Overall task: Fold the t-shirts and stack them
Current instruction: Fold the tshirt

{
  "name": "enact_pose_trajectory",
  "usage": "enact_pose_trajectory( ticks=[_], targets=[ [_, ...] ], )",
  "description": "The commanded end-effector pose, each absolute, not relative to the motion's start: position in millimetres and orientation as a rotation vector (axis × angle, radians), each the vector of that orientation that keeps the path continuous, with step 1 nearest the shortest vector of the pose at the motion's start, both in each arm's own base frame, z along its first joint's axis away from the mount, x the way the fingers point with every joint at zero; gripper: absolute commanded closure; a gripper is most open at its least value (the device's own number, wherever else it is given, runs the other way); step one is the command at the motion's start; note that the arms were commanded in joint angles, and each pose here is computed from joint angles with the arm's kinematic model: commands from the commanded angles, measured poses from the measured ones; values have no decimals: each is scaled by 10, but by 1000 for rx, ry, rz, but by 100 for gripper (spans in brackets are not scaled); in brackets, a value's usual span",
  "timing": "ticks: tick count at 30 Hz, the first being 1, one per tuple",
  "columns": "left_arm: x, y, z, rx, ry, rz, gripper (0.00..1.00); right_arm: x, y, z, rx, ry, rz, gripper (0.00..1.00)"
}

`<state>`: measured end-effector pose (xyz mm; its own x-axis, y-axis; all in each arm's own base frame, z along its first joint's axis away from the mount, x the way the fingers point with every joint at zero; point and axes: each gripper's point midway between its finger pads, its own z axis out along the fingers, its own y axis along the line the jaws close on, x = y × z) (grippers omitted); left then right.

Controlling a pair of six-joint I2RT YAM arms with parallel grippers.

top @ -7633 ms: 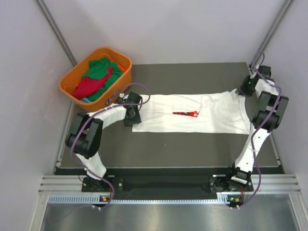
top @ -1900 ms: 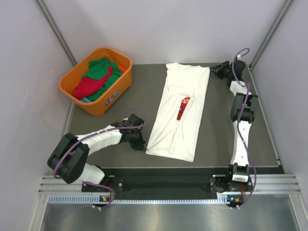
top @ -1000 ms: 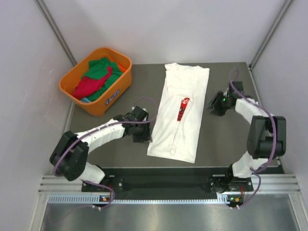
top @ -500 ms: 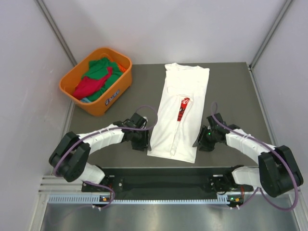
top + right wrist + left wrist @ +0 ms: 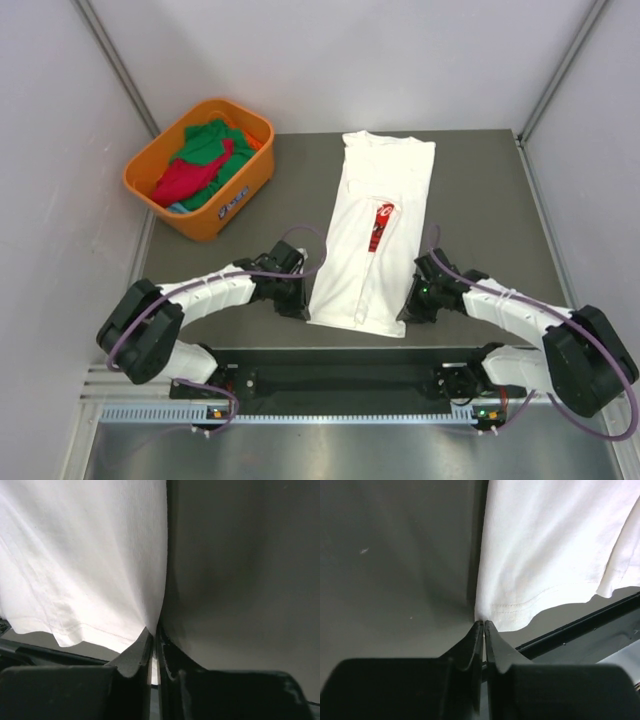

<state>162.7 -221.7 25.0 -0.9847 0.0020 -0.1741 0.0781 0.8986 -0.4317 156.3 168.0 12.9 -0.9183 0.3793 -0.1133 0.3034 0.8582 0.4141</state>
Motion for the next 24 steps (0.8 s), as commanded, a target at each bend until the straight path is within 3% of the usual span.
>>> enact_pose_trajectory(
  ticks=[1, 2, 7, 13, 16, 19, 24],
  targets=[
    [1639, -2362, 394, 59, 2824, -764, 96, 1366, 1337, -10, 545, 2894, 321, 98],
    [1610, -2379, 400, 60, 2826, -767, 100, 1365, 1272, 27, 546, 2889, 272, 99],
    [1458, -2444, 408, -16, 2844, -796, 99, 1322, 1062, 87, 557, 2868, 133, 100],
    [1324, -2550, 496, -22, 2837, -853, 68, 1264, 877, 128, 550, 2863, 5, 93],
    [1382, -2559, 608, -18, 2813, -841, 60, 1295, 865, 158, 554, 2848, -4, 86],
    [1439, -2536, 697, 8, 2803, -795, 57, 1315, 819, 229, 532, 2853, -60, 83],
    [1589, -2573, 792, 65, 2749, -765, 56, 1488, 846, 507, 485, 2810, -64, 71]
  ],
)
